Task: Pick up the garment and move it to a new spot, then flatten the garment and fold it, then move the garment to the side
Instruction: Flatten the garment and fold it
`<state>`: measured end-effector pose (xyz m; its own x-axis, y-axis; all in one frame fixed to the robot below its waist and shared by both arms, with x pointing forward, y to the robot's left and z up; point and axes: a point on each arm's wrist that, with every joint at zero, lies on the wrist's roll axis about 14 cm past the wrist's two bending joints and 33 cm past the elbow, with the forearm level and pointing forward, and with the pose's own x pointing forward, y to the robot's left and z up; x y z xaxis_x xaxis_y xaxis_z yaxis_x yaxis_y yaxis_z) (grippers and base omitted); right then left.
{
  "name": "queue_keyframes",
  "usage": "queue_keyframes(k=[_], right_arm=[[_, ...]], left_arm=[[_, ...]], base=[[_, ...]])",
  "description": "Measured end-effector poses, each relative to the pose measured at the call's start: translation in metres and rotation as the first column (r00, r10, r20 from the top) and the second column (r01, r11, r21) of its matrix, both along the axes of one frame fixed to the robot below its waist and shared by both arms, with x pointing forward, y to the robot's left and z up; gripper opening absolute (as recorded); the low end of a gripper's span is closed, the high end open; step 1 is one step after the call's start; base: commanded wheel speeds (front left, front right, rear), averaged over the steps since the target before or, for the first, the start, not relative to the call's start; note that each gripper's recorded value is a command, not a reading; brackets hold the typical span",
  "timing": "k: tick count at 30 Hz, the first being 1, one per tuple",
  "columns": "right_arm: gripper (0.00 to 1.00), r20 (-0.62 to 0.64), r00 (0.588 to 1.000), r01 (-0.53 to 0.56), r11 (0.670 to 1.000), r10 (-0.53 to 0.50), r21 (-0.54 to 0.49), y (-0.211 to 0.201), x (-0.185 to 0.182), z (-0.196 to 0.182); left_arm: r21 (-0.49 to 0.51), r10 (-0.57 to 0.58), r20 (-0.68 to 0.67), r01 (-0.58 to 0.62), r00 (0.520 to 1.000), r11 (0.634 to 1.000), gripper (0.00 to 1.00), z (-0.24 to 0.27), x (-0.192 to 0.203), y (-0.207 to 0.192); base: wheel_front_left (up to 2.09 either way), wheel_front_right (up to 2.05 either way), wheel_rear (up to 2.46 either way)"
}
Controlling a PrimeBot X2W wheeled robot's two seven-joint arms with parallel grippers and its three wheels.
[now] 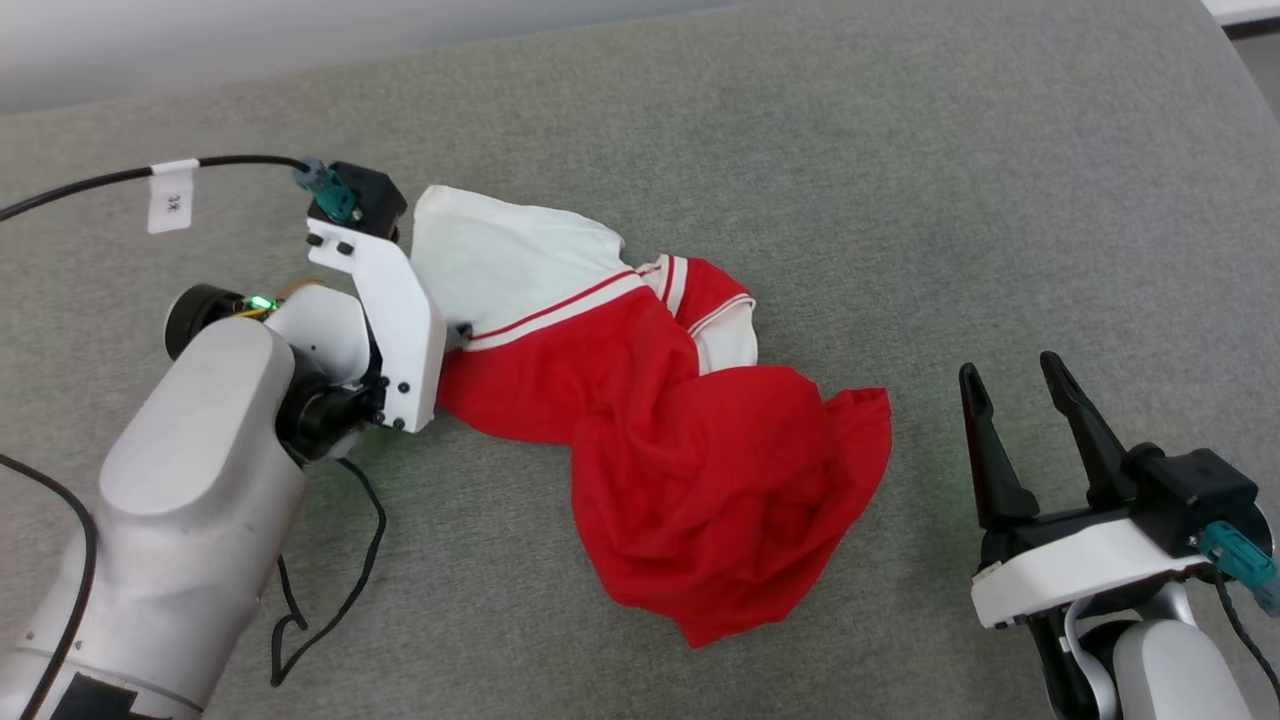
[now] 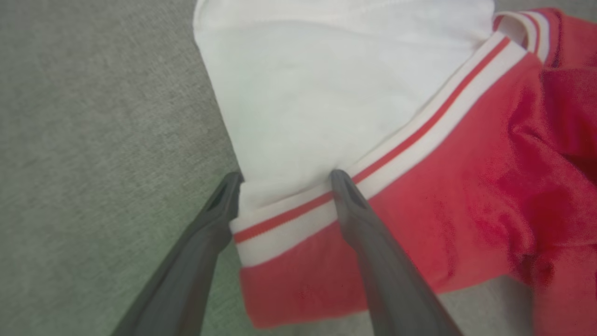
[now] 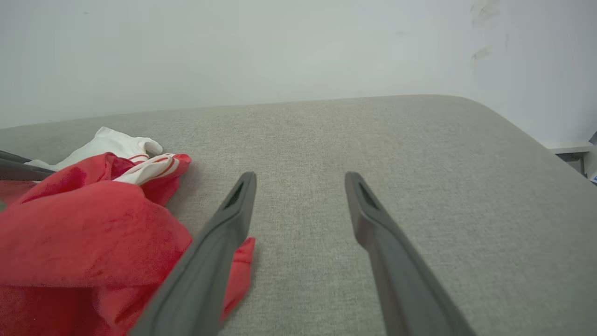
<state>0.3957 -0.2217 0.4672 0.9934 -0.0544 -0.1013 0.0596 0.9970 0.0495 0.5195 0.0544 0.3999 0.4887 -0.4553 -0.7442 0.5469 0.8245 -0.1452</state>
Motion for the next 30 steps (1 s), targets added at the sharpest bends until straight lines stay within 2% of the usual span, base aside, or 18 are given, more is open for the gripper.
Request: queue_keyframes(k=[2,8,9,13,16,22,26,30], right_arm=[[1.0,-0.012,1.0,0.006,1.0,-0.006,0.002,-0.002,0.0,-0.005],[1.0,-0.014,1.0,0.009,1.0,-0.009,0.003,-0.003,0.002,-0.008],[1.0,-0.013,1.0,0.008,1.0,-0.008,0.003,-0.003,0.002,-0.007],[1.0,-0.004,1.0,0.006,1.0,-0.006,-0.003,-0.003,0.004,-0.004],[1.0,0.008,1.0,0.0,1.0,0.001,-0.011,-0.001,0.004,0.002],[1.0,0.044,0.999,-0.015,1.0,0.016,-0.023,0.004,-0.002,0.02],[1.0,0.062,0.998,-0.023,1.0,0.024,-0.022,0.007,-0.007,0.03],[1.0,0.075,0.996,-0.04,0.999,0.041,-0.019,0.013,-0.009,0.037]], left_arm=[[0.025,-0.017,-0.078,0.019,0.997,1.0,1.0,-0.015,-0.008,-0.001],[0.037,-0.031,-0.169,0.037,0.985,0.999,1.0,-0.025,-0.013,-0.002],[0.031,-0.038,-0.158,0.043,0.987,0.999,0.0,-0.025,-0.014,-0.003],[-0.008,-0.051,-0.05,0.051,0.997,0.999,0.0,-0.013,-0.011,-0.01],[-0.058,-0.034,0.088,0.039,0.996,0.998,0.0,0.013,-0.001,-0.011],[-0.162,0.047,0.321,0.006,0.946,0.987,0.0,0.077,0.003,0.002],[-0.187,0.129,0.381,-0.06,0.916,0.98,0.0,0.09,-0.018,0.03],[-0.21,0.245,0.331,-0.182,0.911,0.961,0.0,0.069,-0.06,0.059]], base=[[0.0,0.0,0.0],[0.0,0.0,0.0],[0.0,0.0,0.0],[0.0,0.0,0.0],[0.0,0.0,0.0],[0.0,0.0,0.0],[0.0,0.0,0.0],[0.0,0.0,0.0]])
